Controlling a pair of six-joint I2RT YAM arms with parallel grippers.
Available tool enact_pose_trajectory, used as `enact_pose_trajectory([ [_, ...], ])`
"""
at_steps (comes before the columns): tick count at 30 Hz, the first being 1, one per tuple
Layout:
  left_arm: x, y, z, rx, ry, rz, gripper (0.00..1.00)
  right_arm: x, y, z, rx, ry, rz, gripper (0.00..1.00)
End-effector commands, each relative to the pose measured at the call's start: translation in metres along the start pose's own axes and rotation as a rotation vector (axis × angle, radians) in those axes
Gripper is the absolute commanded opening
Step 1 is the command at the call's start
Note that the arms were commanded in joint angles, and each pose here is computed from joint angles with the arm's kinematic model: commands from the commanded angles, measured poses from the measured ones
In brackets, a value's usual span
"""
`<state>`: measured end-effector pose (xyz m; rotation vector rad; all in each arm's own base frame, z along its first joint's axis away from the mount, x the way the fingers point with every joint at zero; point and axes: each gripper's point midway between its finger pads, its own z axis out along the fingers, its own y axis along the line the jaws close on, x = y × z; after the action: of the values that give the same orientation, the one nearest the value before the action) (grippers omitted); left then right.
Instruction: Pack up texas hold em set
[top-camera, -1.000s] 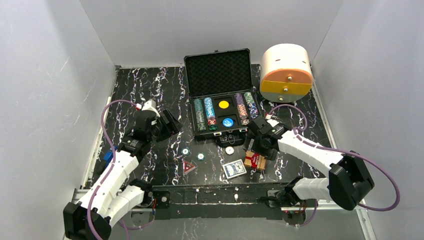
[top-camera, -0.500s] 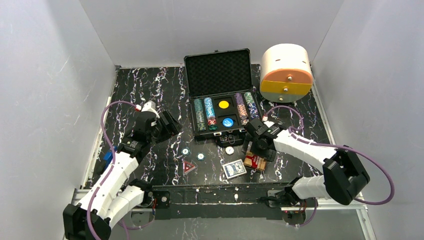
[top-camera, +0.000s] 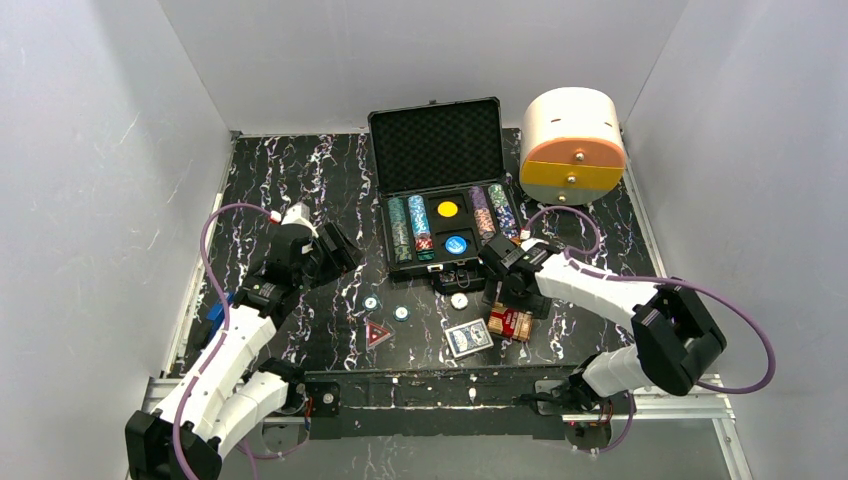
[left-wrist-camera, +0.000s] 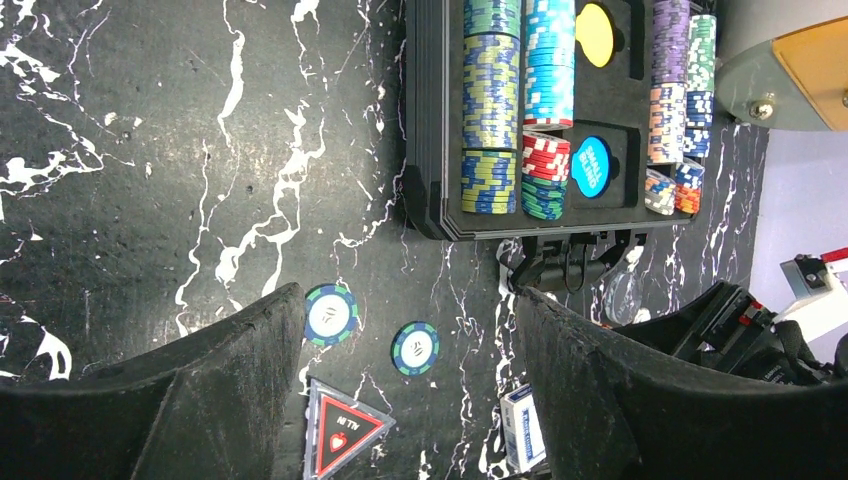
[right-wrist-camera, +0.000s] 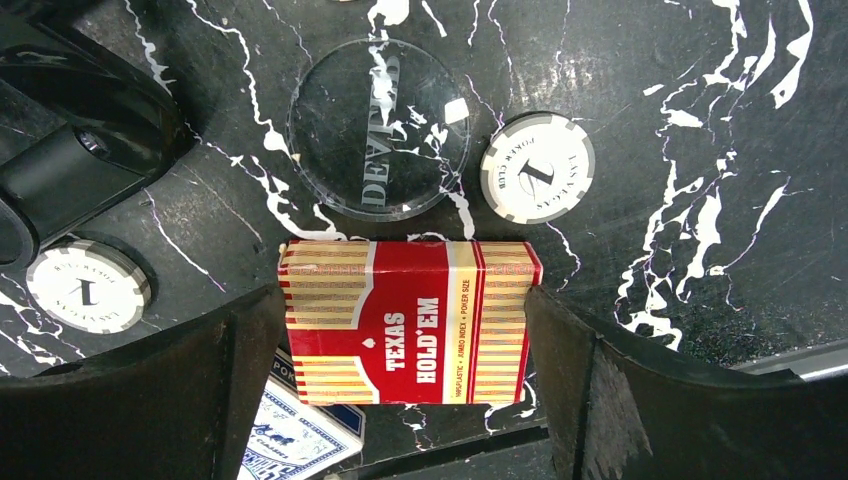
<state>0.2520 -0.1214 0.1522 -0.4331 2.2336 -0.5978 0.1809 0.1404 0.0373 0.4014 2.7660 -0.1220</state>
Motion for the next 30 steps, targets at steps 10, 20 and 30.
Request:
enact_pose_trajectory([
  [10,0.004,0.011,0.000,-0.045,0.004,0.010,0.76,0.020,0.008,0.011,-0.092,0.046,0.000,0.99],
  [20,0.007,-0.003,0.000,0.016,0.043,0.033,0.77,-0.013,0.007,-0.011,-0.071,-0.062,-0.098,0.99],
  [30,0.003,0.000,-0.001,0.003,0.022,0.036,0.77,-0.030,0.066,-0.093,-0.551,-0.160,-0.604,0.99],
])
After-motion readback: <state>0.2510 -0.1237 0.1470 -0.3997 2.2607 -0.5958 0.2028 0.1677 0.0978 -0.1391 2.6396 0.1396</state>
